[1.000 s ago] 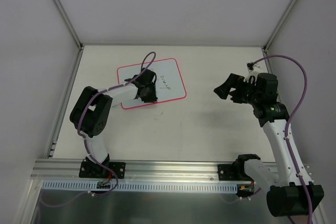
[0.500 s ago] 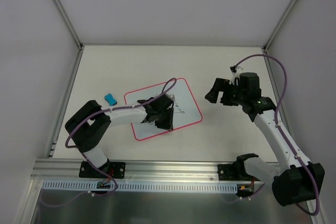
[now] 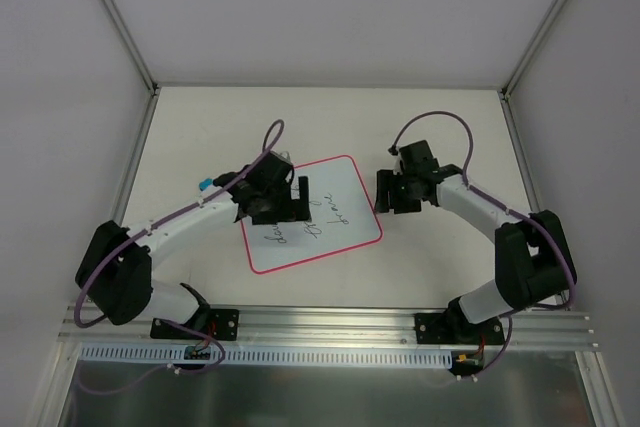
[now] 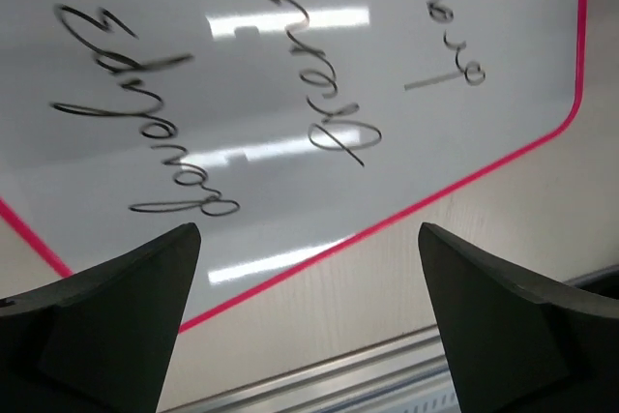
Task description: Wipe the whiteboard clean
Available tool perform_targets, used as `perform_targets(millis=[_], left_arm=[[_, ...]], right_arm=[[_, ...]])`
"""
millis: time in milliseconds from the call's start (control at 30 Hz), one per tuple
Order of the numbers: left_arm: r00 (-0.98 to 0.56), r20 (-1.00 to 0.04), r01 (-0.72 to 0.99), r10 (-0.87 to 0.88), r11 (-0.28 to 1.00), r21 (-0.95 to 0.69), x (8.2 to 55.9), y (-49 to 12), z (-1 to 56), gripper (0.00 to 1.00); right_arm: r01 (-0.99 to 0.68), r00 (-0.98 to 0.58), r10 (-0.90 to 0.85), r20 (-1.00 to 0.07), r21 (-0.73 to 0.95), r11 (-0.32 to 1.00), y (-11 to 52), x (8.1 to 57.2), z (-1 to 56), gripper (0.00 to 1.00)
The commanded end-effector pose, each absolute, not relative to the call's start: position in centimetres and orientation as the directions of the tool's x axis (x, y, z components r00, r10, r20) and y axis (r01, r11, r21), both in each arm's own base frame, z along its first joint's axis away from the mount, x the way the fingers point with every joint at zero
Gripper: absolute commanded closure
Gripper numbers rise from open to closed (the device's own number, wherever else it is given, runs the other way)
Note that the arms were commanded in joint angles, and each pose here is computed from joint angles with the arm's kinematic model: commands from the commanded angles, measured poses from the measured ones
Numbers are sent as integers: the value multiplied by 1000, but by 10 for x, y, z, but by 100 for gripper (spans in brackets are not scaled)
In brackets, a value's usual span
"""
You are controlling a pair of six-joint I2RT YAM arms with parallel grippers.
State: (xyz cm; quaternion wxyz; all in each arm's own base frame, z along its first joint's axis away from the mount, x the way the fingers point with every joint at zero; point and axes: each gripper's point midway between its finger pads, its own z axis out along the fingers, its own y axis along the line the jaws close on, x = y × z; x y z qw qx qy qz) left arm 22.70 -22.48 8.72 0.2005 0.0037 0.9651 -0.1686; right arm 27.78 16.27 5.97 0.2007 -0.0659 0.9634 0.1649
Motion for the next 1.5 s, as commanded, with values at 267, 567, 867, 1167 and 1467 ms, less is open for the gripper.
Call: perform_targets(millis=[267, 567, 867, 1167, 1467], left_arm=[[-808, -508, -240, -297, 954, -178, 280, -100, 118, 1], [-757, -497, -410, -424, 901, -144, 294, -50, 110, 1], [-750, -472, -482, -463, 872, -88, 309, -26, 96, 1], [-731, -455, -560, -509, 828, -28, 337, 3, 83, 7], [-736, -402, -603, -545, 797, 24, 367, 17, 51, 33]], right_arm=[[-251, -909, -149, -390, 224, 942, 192, 291, 32, 52], [-181, -929, -123, -349, 138, 974, 180, 283, 11, 82], [18, -957, 34, -287, 59, 998, 145, 248, -5, 100], [153, -947, 167, -276, 70, 986, 133, 225, -9, 100], [124, -953, 145, -265, 94, 988, 144, 228, -7, 100]])
